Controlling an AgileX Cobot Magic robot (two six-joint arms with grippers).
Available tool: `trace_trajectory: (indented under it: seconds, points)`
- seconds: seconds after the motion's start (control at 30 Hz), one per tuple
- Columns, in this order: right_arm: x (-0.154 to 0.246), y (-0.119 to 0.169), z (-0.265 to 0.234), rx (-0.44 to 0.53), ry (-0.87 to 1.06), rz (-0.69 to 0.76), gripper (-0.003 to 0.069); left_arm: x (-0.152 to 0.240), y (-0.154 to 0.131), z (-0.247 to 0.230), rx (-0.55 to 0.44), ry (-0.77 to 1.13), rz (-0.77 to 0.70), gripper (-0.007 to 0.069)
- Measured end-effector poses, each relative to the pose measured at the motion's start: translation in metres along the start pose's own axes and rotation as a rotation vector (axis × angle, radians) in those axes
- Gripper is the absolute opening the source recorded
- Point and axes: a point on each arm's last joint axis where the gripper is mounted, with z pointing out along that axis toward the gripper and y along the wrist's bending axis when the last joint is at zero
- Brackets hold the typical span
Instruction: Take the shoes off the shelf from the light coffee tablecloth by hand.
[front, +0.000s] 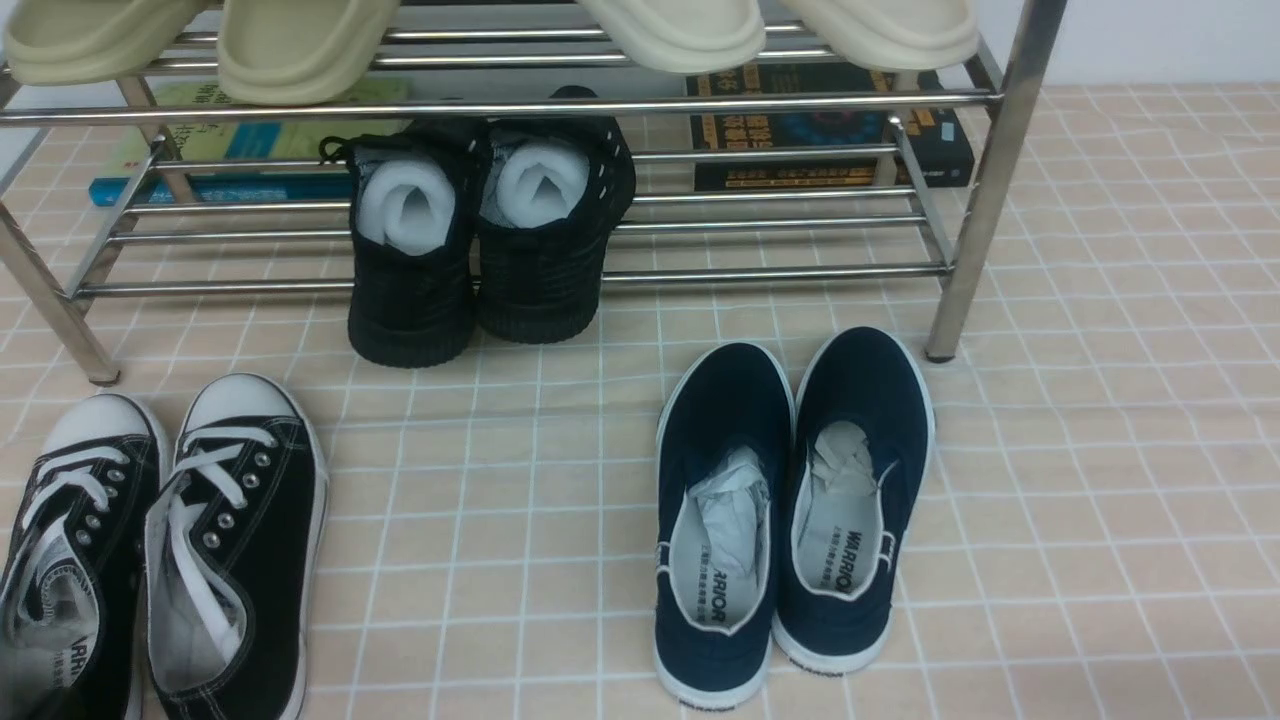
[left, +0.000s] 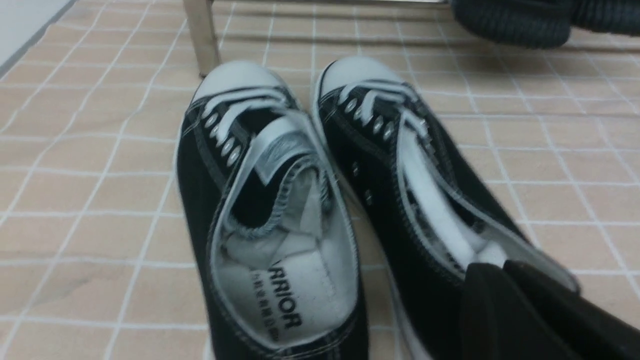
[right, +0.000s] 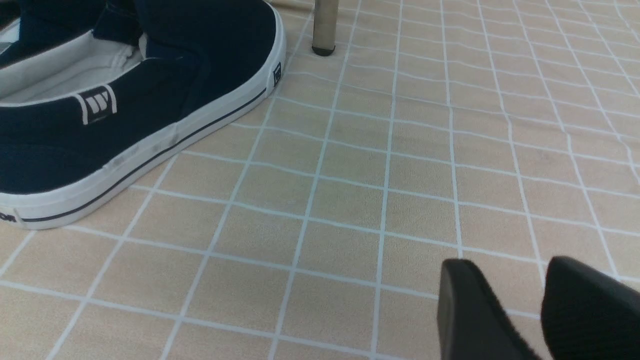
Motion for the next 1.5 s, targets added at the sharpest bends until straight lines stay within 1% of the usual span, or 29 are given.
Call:
trace_trajectory:
  seconds: [0.07,1.5]
  points:
    - [0.0000,0.0000,0.0000,0.000,0.000,0.000,0.0240,0.0016,0.0010,-0.0001,-0.014,0.016,0.010,0.0050]
    - [0.0000,0.0000,0.0000,0.000,0.000,0.000,0.0240,0.0017,0.0015,-0.0003,-0.016,0.020,0.011,0.0087]
